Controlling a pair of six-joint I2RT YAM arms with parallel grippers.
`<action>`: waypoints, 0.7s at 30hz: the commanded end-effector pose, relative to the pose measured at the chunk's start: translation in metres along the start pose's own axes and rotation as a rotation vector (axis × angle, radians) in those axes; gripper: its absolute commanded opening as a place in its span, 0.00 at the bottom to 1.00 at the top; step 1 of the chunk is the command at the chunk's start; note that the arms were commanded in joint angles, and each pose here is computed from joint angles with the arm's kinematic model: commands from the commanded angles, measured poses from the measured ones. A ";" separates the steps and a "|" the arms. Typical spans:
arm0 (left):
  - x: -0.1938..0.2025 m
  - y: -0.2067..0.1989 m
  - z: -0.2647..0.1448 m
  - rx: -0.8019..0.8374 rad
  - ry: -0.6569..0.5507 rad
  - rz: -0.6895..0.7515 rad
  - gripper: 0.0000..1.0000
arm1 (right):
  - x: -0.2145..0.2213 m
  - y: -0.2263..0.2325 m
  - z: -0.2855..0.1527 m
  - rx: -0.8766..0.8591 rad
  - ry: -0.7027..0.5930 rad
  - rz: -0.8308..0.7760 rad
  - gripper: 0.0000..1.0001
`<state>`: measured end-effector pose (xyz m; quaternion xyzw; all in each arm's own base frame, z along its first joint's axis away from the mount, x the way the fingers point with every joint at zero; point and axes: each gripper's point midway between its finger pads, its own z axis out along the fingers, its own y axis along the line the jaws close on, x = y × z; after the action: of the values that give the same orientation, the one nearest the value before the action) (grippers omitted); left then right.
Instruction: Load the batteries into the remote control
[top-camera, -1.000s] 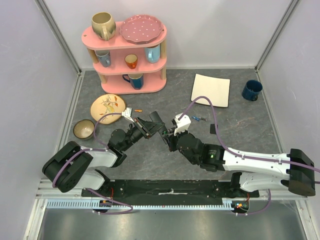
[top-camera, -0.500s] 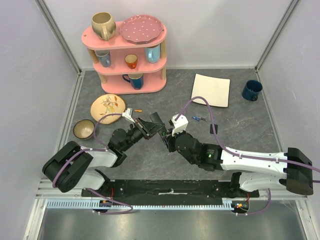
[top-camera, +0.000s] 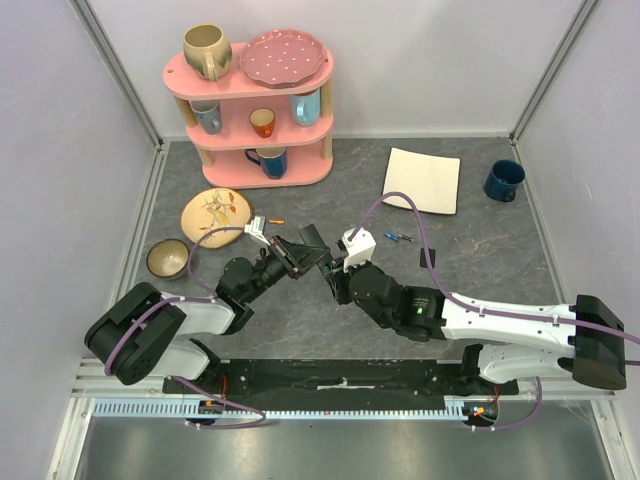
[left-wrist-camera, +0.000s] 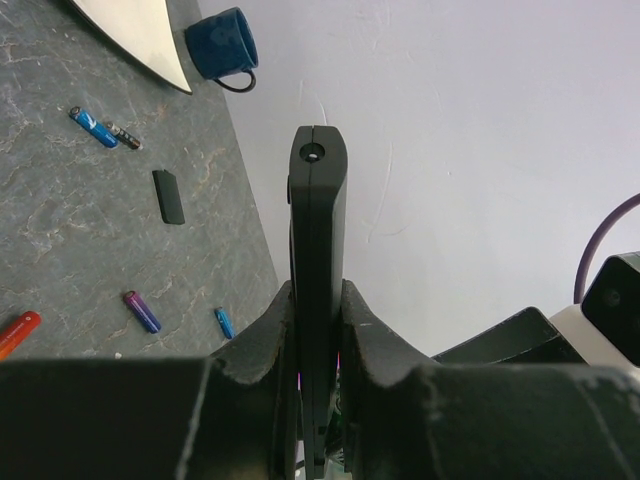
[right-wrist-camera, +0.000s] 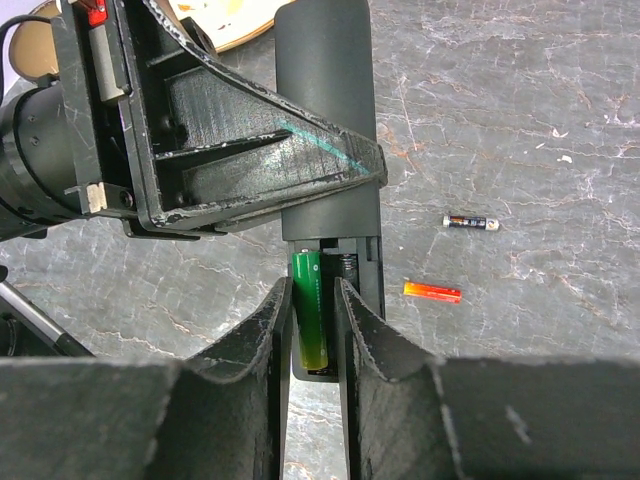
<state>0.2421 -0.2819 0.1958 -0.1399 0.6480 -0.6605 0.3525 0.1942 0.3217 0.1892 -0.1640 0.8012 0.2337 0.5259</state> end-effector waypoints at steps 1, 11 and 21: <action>-0.020 -0.099 -0.010 0.393 -0.087 0.055 0.02 | -0.011 -0.002 -0.003 0.031 -0.016 0.009 0.30; -0.018 -0.091 -0.011 0.369 -0.084 0.052 0.02 | -0.024 0.001 -0.005 0.024 -0.008 0.009 0.32; -0.015 -0.087 -0.011 0.359 -0.074 0.054 0.02 | -0.020 0.012 0.001 -0.038 0.103 -0.008 0.30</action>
<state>0.2407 -0.2830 0.2011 -0.1344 0.6390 -0.6682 0.3565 0.1978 0.3264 0.2033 -0.1784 0.8169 0.2264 0.4995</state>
